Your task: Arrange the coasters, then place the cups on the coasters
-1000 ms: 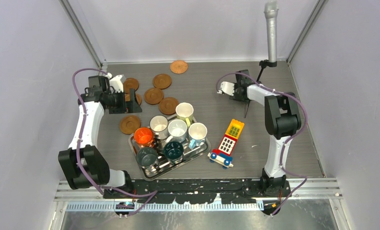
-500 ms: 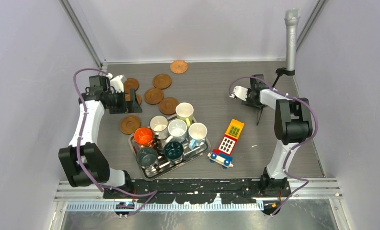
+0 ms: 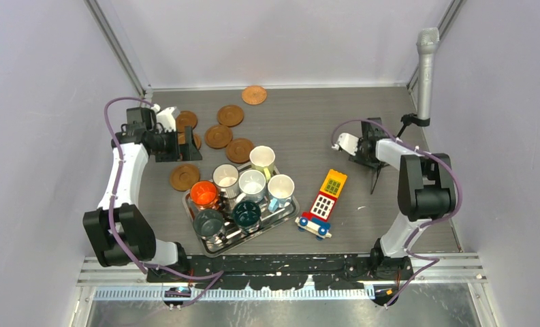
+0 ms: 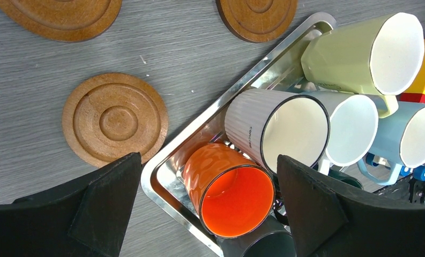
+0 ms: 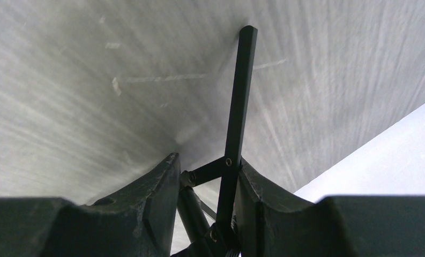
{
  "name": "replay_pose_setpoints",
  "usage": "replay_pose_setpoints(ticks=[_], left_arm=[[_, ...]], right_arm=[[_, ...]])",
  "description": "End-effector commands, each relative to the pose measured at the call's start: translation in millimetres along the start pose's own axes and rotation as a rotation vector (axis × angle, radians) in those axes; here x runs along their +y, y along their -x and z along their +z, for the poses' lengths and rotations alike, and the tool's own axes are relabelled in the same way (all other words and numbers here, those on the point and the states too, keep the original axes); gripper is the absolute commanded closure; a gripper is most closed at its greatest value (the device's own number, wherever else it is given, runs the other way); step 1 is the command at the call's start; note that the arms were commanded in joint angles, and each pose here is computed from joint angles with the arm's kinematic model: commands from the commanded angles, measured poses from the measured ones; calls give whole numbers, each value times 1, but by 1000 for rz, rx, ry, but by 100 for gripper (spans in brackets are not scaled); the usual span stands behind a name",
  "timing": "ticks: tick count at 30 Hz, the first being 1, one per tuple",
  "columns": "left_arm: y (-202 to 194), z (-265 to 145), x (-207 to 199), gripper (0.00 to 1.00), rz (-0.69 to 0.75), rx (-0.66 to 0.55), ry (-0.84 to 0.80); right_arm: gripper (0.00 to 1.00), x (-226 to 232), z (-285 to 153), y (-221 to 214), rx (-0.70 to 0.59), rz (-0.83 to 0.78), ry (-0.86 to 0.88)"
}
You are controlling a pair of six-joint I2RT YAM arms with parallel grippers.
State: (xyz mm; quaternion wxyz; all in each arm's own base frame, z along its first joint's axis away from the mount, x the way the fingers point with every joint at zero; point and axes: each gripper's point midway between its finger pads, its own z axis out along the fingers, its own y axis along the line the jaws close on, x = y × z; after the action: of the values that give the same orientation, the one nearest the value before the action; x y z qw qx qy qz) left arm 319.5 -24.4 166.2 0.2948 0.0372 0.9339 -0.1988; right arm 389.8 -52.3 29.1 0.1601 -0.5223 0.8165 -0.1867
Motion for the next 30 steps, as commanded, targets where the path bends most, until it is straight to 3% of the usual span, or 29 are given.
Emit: replay_pose_setpoints(ticks=[1,17,22,30], left_arm=[[11,-17,-10,0,50,-55,-21],[-1,-19,-12,0,47,-29,-20],[-1,-22,-12,0,53,-26,-10],[15,-29,-9,0,68,-15,11]], right_arm=[[55,32,-13,-21,30,45,64],[51,80,-42,-53,23,132,87],[41,66,-63,-40,-31,206,61],[25,9,-120,15,-240,446,-7]])
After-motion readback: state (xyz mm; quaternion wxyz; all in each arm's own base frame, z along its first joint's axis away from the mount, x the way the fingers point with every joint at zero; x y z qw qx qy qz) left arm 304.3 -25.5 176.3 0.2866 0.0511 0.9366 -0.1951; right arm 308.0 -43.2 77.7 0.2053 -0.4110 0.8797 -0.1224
